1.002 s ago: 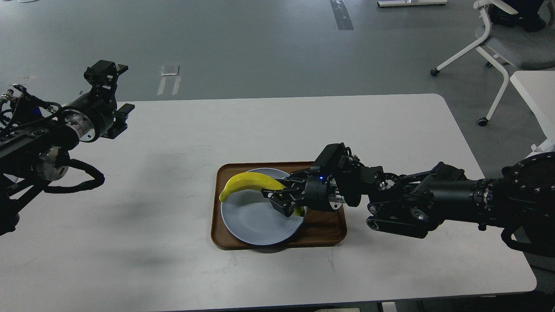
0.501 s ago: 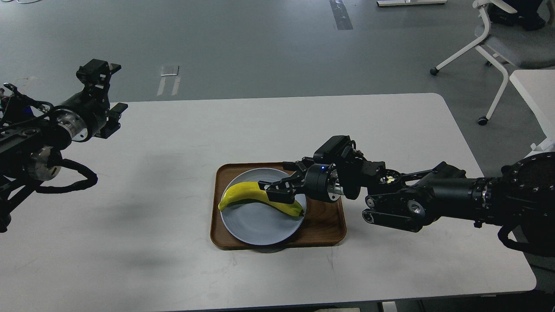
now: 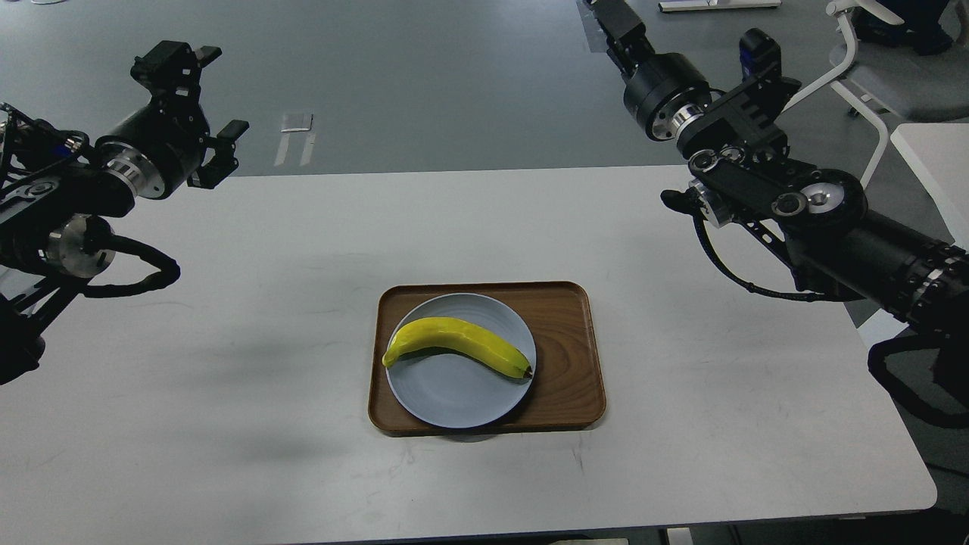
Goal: Place banana on plate with both arms
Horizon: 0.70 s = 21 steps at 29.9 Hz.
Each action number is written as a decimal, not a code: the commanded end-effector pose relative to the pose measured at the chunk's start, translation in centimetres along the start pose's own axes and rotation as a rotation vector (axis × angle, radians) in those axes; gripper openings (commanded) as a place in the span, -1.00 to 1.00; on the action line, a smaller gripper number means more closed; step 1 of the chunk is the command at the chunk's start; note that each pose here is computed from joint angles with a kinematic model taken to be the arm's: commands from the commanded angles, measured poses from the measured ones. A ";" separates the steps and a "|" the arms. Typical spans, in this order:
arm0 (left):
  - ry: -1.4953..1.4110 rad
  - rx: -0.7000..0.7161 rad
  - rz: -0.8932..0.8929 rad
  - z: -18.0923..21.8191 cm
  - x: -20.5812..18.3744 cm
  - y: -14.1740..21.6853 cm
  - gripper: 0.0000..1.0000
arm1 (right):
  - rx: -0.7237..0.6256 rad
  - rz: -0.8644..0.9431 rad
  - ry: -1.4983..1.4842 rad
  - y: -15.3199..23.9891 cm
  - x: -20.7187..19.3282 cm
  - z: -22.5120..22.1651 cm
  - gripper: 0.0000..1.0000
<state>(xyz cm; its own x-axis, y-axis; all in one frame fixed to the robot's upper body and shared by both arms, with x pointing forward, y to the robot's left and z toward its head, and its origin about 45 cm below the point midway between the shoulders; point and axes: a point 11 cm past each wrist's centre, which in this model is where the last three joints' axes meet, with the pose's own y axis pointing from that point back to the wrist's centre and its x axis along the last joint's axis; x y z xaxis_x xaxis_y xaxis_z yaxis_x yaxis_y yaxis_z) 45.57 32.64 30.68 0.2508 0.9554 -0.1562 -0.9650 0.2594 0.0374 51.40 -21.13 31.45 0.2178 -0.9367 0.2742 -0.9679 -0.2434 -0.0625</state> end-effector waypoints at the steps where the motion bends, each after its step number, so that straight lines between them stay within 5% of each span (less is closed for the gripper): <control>1: 0.127 -0.002 0.002 -0.9 -0.1 0.5 0.96 | -0.003 0.013 -0.171 0.1 1.2 -0.6 1.00; 8: 0.222 0.001 -0.007 -2.5 0.3 1.4 0.96 | -0.038 -0.071 -0.414 1.4 2.2 -0.1 1.00; 21: 0.252 0.024 -0.059 -3.9 -0.9 1.2 0.96 | -0.093 -0.164 -0.435 1.7 1.9 0.9 1.00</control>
<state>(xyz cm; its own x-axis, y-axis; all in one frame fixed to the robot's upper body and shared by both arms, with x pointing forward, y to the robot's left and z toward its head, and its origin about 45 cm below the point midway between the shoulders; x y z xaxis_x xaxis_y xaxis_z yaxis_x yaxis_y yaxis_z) 44.00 32.00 27.69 0.2704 0.8768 -0.3977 -0.9554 0.2952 0.0011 50.31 -23.50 31.24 0.3785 -0.9132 -0.1510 -0.9217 -0.3869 0.0298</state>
